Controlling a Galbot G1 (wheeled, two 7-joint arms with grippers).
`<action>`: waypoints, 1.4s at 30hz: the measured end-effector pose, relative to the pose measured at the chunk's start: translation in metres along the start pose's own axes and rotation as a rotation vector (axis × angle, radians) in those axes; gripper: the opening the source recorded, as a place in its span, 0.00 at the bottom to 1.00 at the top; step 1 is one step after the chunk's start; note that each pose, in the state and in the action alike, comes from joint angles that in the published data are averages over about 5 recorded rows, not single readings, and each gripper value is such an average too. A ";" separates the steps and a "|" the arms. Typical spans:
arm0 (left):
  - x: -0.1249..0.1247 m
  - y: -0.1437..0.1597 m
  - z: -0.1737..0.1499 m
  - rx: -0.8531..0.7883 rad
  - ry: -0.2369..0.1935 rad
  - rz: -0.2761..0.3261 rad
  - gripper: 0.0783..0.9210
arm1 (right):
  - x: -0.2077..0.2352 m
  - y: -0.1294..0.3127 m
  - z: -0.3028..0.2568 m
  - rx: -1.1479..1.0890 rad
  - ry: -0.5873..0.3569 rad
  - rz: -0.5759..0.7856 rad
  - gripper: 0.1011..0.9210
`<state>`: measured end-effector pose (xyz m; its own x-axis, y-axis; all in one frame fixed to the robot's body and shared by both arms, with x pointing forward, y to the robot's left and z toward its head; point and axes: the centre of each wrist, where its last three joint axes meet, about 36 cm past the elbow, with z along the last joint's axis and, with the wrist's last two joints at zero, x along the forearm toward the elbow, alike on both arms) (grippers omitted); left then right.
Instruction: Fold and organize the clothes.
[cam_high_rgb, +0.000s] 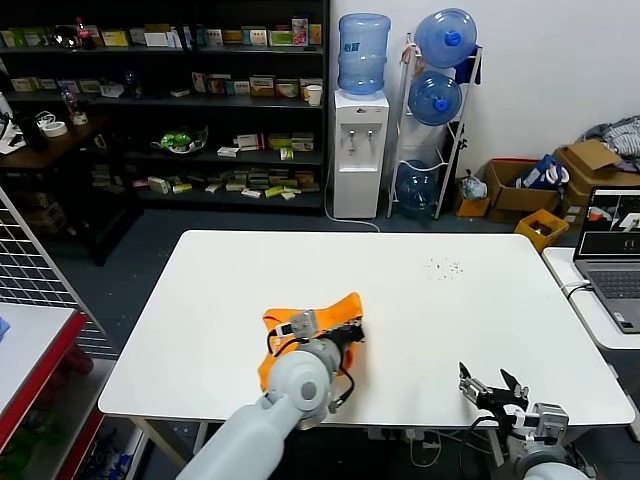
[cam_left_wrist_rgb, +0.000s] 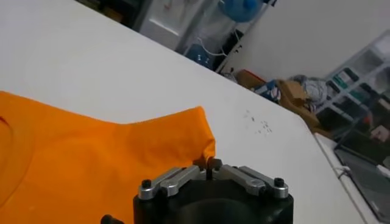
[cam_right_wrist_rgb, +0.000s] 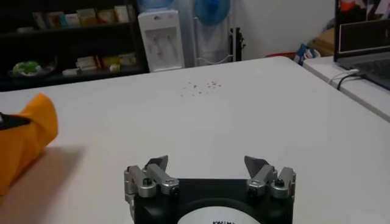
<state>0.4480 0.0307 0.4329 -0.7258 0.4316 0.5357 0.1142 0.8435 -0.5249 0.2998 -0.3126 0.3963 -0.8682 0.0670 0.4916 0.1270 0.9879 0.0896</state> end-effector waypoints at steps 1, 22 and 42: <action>-0.004 -0.006 0.003 -0.003 0.006 0.007 0.03 | 0.000 0.000 -0.001 0.000 -0.001 0.001 0.88; -0.011 -0.044 0.028 -0.029 -0.066 0.129 0.38 | 0.027 -0.029 -0.019 0.079 -0.111 -0.076 0.88; 0.119 0.163 0.112 -0.149 -0.530 -0.031 0.88 | 0.009 -0.037 0.025 0.158 -0.274 -0.171 0.88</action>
<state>0.3043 0.1833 0.3367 -0.9682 0.2181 0.1225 0.1541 0.9058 -0.3946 0.2755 -0.3449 0.3757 -0.9697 -0.0868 0.2282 -0.0880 0.9961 0.0050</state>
